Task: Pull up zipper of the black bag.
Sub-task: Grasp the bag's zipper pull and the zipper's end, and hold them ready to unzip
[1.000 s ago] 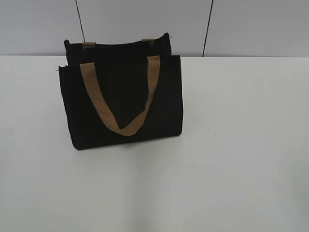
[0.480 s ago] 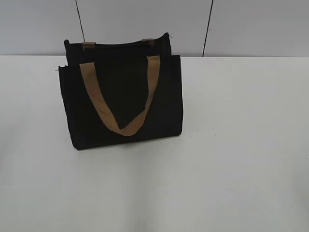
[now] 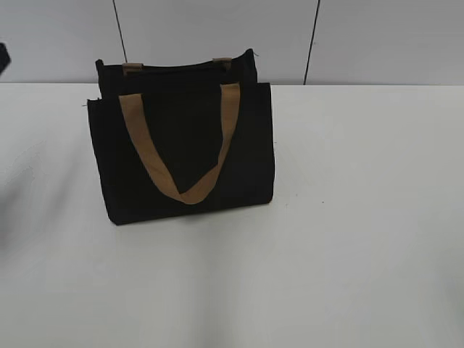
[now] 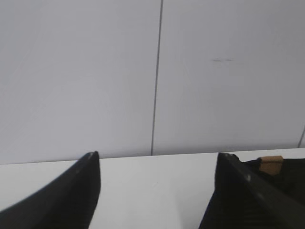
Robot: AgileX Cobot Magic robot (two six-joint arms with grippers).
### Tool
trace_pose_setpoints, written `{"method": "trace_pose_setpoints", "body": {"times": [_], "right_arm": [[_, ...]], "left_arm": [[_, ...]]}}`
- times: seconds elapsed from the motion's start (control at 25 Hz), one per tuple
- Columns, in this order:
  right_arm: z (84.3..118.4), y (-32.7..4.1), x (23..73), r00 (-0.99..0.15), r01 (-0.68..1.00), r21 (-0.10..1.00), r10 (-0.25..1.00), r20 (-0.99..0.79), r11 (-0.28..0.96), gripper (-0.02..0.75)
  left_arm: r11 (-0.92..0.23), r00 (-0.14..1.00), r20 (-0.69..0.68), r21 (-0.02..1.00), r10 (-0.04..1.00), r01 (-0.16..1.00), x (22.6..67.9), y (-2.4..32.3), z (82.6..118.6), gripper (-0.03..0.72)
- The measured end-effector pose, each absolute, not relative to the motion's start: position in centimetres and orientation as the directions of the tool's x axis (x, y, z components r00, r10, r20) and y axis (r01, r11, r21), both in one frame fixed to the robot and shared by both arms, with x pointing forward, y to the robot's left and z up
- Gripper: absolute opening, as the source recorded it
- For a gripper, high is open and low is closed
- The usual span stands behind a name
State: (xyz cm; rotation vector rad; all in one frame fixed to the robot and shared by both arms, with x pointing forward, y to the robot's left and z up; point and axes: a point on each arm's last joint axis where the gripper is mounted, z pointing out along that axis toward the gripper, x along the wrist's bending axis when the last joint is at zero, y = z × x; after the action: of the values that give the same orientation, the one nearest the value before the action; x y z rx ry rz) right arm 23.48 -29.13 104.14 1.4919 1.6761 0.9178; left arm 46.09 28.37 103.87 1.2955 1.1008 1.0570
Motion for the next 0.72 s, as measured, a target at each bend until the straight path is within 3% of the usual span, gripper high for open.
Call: {"method": "trace_pose_setpoints", "body": {"times": [0.24, 0.36, 0.56, 0.72], "right_arm": [[104.1, -29.1, 23.5, -0.089, 0.497, 0.863, 0.995, -0.046, 0.085, 0.377], [104.1, -29.1, 23.5, -0.089, 0.497, 0.863, 0.995, -0.046, 0.085, 0.377], [104.1, -29.1, 23.5, -0.089, 0.497, 0.863, 0.995, -0.046, 0.085, 0.377], [104.1, -29.1, 23.5, -0.089, 0.497, 0.863, 0.995, -0.046, 0.085, 0.377]], "left_arm": [[-0.050, 0.332, 0.015, 0.994, 0.943, 0.098, 49.2, 27.9, 98.6, 0.561], [-0.038, 0.410, -0.038, 0.984, 0.911, 0.176, 49.9, 28.5, 96.1, 0.561], [-0.027, 0.492, -0.115, 0.962, 0.863, 0.272, 51.6, 29.9, 93.9, 0.561], [-0.085, 0.600, -0.123, 0.949, 0.790, 0.305, 53.7, 29.7, 92.4, 0.561]]}}
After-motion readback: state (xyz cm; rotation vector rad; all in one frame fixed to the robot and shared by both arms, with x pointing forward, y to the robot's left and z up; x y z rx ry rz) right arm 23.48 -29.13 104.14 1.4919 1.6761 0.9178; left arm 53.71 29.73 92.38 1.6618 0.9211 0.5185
